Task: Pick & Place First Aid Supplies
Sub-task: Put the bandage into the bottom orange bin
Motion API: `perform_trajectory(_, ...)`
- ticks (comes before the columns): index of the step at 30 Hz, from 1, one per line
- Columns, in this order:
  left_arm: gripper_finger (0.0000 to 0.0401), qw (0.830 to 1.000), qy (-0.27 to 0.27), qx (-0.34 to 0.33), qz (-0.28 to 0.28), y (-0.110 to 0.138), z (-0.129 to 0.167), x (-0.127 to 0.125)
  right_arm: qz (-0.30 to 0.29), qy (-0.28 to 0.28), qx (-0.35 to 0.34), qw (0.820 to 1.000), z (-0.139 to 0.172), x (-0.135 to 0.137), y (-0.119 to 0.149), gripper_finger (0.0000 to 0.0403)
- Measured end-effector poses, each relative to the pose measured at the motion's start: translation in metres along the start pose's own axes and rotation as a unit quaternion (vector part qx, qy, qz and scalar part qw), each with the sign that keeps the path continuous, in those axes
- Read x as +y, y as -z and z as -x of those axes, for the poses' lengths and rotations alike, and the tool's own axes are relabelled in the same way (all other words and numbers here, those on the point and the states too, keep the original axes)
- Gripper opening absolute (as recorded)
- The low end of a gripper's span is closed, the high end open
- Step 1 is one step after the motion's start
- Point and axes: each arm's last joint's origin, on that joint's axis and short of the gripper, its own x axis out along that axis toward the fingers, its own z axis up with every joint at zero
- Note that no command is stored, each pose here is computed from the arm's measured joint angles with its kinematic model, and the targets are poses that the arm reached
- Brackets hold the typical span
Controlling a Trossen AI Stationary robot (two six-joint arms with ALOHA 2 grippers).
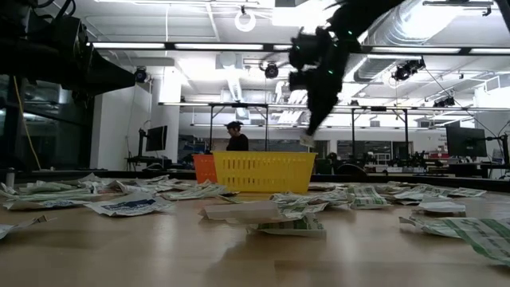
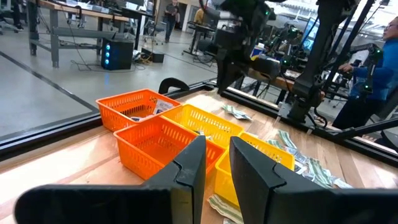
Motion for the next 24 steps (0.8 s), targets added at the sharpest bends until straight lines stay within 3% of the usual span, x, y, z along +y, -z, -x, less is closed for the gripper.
perform_trajectory(4,0.0073,1.000,0.000,0.000,0.000,0.000,0.000,0.000,0.028,-0.002,-0.019,0.999,-0.003,0.009,-0.027,0.0002)
perform_trajectory(15,0.0073,1.000,0.000,0.000,0.000,0.000,0.000,0.000,0.087,-0.036,-0.041,0.995,-0.050,0.023,-0.089,0.0001)
perform_trajectory(24,0.0073,1.000,0.022,0.006,0.000,0.000,0.000,-0.001,0.096,-0.061,-0.045,0.993,-0.074,0.026,-0.111,0.0008)
